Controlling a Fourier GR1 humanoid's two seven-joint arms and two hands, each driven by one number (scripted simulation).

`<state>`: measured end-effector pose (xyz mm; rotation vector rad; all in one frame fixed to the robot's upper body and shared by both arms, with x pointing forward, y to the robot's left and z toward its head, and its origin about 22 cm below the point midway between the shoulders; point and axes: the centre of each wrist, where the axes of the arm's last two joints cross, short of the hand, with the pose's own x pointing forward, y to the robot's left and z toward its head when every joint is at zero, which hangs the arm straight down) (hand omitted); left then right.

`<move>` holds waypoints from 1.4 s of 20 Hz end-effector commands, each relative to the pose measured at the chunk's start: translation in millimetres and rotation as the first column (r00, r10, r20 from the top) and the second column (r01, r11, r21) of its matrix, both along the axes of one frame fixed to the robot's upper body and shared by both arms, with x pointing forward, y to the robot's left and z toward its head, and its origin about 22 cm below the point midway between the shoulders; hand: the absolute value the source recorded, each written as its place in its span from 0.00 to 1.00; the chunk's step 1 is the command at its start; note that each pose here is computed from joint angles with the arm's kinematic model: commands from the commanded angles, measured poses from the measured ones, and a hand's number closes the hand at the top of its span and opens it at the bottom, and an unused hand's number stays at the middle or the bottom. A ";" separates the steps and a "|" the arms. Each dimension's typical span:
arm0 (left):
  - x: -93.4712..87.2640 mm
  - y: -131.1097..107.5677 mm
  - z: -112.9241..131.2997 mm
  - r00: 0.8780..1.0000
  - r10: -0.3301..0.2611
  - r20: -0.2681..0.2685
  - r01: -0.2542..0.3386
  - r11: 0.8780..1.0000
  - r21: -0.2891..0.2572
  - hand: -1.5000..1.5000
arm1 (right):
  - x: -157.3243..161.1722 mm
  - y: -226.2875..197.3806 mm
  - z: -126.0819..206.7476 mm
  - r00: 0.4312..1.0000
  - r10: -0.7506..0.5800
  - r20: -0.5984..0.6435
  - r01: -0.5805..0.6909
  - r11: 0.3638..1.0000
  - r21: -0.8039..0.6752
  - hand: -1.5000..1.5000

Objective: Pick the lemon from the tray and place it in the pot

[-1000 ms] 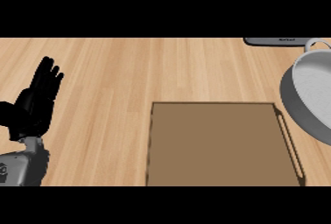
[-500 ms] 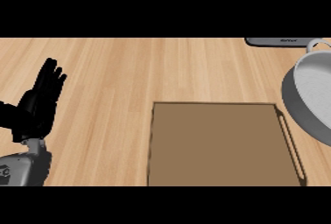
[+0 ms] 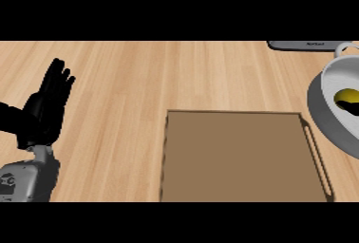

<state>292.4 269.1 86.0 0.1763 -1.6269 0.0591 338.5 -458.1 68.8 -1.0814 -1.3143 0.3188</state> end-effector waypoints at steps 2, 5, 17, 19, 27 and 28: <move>-2.2 2.6 9.3 1.000 -0.010 -0.005 0.010 1.000 -0.002 0.50 | -1.2 -19.5 4.3 0.986 0.083 0.144 -0.110 0.975 0.195 0.00; -0.4 4.6 3.4 1.000 0.008 -0.001 -0.008 1.000 -0.009 0.50 | 5.9 -9.0 -1.8 0.953 0.044 0.299 -0.137 0.945 0.297 0.00; -1.4 13.9 5.1 1.000 0.030 0.010 -0.030 1.000 0.010 0.50 | -64.1 -101.9 31.5 0.921 -0.045 0.387 -0.154 0.871 0.466 0.00; -9.5 10.4 4.1 1.000 0.016 -0.017 -0.016 1.000 0.006 0.50 | -87.6 -121.7 34.8 0.923 -0.054 0.382 -0.142 0.873 0.467 0.00; -4.0 -3.5 0.0 1.000 0.015 0.005 -0.015 1.000 -0.007 0.50 | -146.2 -152.0 21.8 0.925 -0.018 0.379 -0.179 0.859 0.479 0.00; -7.1 -9.7 4.2 1.000 -0.001 0.001 0.001 1.000 0.008 0.50 | -134.7 -147.2 23.0 0.921 -0.010 0.390 -0.186 0.867 0.463 0.00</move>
